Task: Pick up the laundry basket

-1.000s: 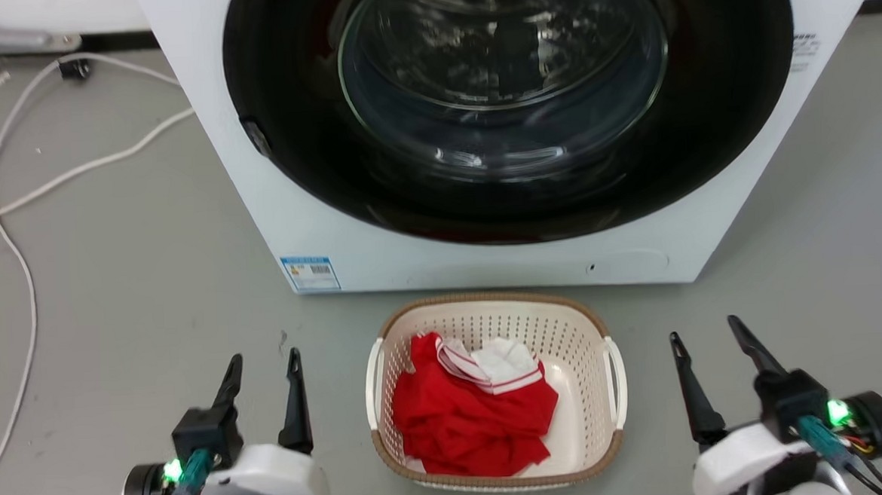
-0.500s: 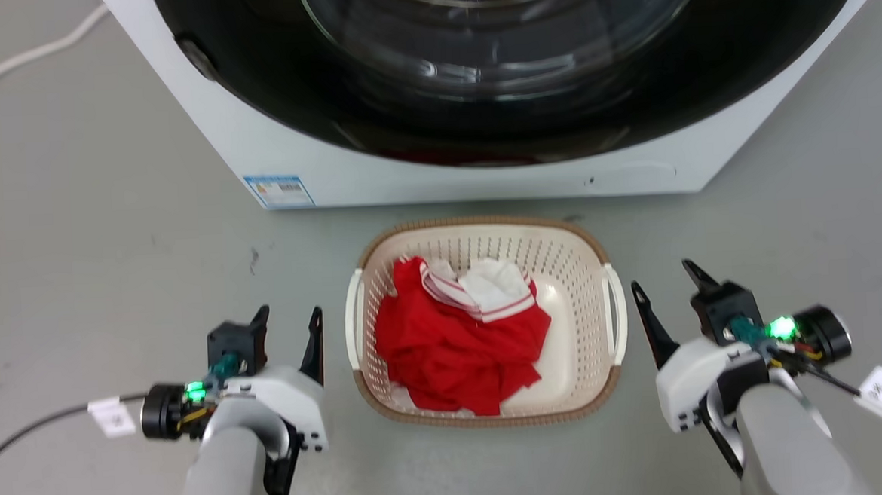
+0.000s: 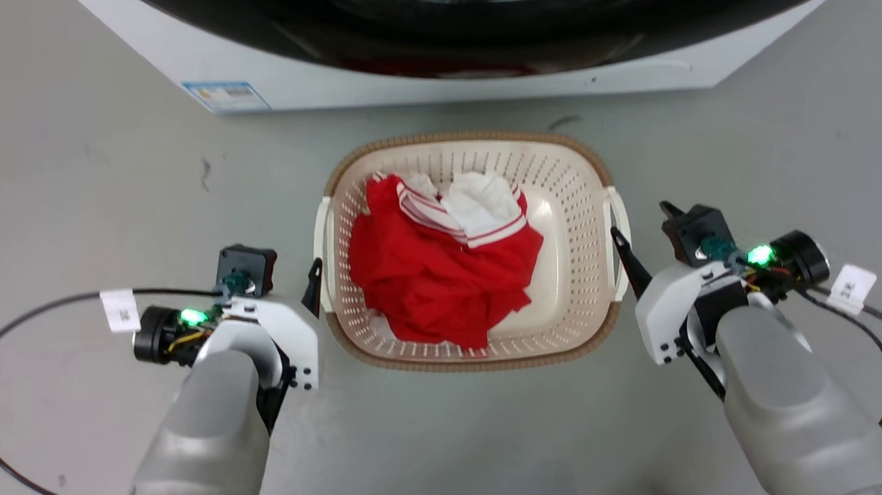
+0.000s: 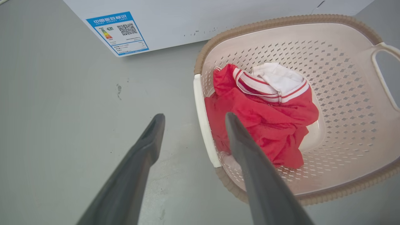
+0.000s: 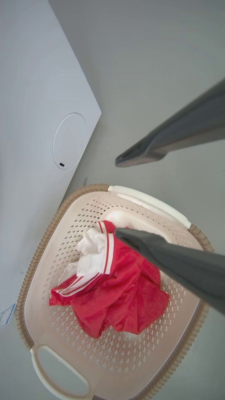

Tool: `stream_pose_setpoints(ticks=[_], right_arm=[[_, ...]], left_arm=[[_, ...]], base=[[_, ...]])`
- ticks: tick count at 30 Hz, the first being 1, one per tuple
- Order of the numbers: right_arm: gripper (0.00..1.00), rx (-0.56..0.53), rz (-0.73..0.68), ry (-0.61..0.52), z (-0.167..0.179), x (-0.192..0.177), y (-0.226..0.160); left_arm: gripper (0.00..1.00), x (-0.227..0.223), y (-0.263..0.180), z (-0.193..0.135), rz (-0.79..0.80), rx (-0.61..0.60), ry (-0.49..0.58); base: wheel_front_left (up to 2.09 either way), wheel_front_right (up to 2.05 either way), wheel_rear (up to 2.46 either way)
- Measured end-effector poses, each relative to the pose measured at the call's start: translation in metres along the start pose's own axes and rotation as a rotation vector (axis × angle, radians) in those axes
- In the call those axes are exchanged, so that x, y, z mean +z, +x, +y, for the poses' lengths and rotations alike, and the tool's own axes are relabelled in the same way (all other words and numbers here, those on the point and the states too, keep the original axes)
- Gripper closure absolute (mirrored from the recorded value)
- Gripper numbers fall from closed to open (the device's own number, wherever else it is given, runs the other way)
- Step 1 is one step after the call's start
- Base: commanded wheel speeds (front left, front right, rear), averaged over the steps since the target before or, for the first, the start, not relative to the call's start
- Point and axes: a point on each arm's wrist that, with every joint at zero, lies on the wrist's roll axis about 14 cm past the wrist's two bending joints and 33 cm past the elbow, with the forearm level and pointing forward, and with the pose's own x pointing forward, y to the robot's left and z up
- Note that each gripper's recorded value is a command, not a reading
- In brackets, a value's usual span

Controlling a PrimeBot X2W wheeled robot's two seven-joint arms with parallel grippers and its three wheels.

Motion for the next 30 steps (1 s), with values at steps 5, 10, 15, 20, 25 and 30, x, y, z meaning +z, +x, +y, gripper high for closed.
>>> stream_pose_setpoints(ticks=[5, 10, 15, 20, 25, 30], right_arm=[[0.00, 0.021, 0.064, 0.008, 0.001, -0.018, 0.019], [0.00, 0.039, 0.111, 0.020, 0.003, -0.034, 0.035], [0.00, 0.055, 0.147, 0.032, 0.006, -0.047, 0.047], [0.00, 0.066, 0.182, 0.046, 0.008, -0.060, 0.057], [0.00, 0.075, 0.222, 0.064, 0.010, -0.074, 0.066], [0.00, 0.093, 0.275, 0.082, 0.017, -0.091, 0.070]], left_arm=[[0.00, -0.017, 0.019, 0.001, 0.073, -0.019, 0.014], [0.00, -0.030, 0.037, -0.001, 0.123, -0.039, 0.026], [0.00, -0.045, 0.051, -0.004, 0.179, -0.060, 0.035], [0.00, -0.056, 0.064, -0.004, 0.214, -0.076, 0.055], [0.00, -0.065, 0.076, -0.003, 0.237, -0.084, 0.058], [0.00, -0.079, 0.083, -0.005, 0.280, -0.099, 0.064]], base=[[0.00, 0.00, 0.00], [0.00, 0.00, 0.00], [0.00, 0.00, 0.00], [0.00, 0.00, 0.00], [0.00, 0.00, 0.00], [0.00, 0.00, 0.00]])
